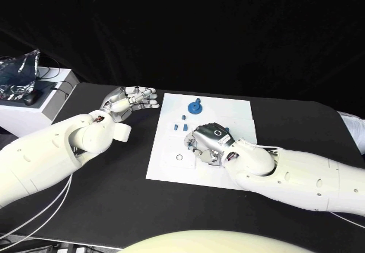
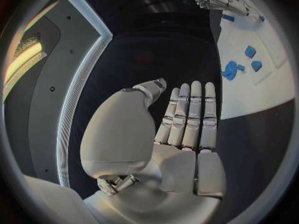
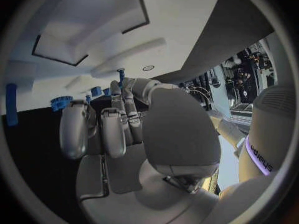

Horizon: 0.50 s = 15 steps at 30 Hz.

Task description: Assemble the parts on the task board

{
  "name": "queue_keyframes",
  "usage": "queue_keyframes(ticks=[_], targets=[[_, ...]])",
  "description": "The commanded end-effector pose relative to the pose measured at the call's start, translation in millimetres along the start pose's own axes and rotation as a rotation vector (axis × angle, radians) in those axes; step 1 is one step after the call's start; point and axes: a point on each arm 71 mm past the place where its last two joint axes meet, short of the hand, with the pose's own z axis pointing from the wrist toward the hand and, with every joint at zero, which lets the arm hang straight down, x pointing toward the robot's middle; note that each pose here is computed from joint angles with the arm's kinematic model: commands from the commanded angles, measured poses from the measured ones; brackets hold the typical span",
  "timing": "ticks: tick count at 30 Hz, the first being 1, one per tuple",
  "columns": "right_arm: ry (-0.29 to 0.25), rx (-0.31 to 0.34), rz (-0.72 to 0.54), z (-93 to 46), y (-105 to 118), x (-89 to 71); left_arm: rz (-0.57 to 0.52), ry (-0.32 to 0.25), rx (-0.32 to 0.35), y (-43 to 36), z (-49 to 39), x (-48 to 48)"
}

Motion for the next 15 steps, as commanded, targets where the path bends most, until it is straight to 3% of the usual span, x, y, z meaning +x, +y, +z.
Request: queue_keyframes(ticks=[1,15], targets=[[0.024,-0.017,-0.014,-0.9,2.1,3.8,-0.001,0.015,0.005,-0.7,0.3,1.7],[0.062,-0.013,-0.032,-1.2,1.4,7.5,-0.002,0.016,0.003,-0.6,0.2,1.5]])
